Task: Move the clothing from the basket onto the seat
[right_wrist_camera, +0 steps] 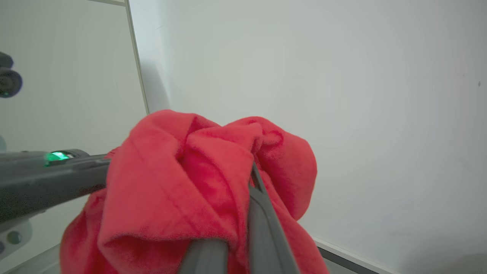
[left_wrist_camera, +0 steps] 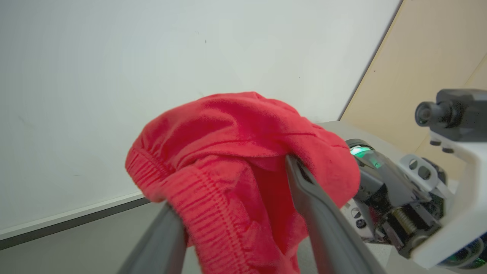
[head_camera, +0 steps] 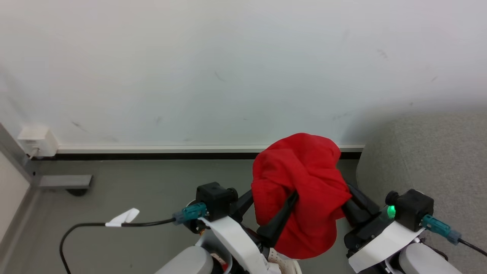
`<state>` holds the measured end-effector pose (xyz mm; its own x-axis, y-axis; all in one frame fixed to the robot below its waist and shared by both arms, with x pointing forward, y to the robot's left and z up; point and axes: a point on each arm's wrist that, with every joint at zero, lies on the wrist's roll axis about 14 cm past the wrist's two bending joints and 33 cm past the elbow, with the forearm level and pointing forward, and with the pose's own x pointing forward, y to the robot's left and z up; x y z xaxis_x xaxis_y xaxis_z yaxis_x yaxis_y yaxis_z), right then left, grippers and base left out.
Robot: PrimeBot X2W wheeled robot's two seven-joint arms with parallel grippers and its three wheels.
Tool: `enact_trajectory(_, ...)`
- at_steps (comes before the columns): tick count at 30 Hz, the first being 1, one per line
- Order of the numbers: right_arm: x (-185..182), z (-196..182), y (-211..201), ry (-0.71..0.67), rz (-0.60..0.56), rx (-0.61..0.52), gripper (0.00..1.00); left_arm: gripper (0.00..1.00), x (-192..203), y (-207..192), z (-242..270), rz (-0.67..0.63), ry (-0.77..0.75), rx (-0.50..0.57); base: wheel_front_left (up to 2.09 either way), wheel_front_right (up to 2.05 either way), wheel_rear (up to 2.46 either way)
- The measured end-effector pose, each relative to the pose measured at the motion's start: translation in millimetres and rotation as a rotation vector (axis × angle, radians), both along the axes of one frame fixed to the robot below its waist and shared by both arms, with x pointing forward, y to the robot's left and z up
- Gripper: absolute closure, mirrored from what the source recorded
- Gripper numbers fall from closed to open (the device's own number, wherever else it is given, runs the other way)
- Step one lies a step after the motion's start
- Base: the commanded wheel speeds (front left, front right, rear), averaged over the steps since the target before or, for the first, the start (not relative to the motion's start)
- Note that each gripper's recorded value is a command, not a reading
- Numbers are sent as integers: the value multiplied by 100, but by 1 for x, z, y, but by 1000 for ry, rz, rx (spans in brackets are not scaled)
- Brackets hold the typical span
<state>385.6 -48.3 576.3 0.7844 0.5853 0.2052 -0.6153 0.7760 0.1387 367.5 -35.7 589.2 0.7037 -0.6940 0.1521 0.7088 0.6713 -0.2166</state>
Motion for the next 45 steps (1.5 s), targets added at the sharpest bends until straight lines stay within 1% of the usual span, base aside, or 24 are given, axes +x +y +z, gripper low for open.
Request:
enact_trajectory(4, 4, 11, -28, -26, -81, 23, 100, 0, -1, -12, -2, -36, 6, 4, 0, 0, 0)
enact_trajectory(12, 4, 38, -98, -105, -270, 43, 100, 0, -3, -41, -10, -123, 18, 20, 0, 0, 0)
enact_trajectory(16, -4, 51, -135, -146, -370, 41, 100, 0, -6, -58, -15, -178, 10, 42, 0, 0, 0)
enact_trajectory(21, -20, 62, -170, -186, -474, 43, 100, 0, -12, -81, -18, -251, -13, 62, 0, 0, 0)
enact_trajectory(25, -35, 63, -194, -195, -553, 34, 100, 0, -17, -101, -17, -321, -44, 67, 0, 0, 0)
enact_trajectory(35, -66, 51, -233, -163, -704, 26, 100, 0, -29, -141, -24, -463, -69, 65, 0, 0, 0)
enact_trajectory(39, -69, 45, -239, -144, -733, 24, 100, 0, -30, -150, -27, -492, -71, 65, 0, 0, 0)
enact_trajectory(45, -66, 40, -243, -125, -750, 15, 100, 0, -26, -153, -34, -507, -68, 67, 0, 0, 0)
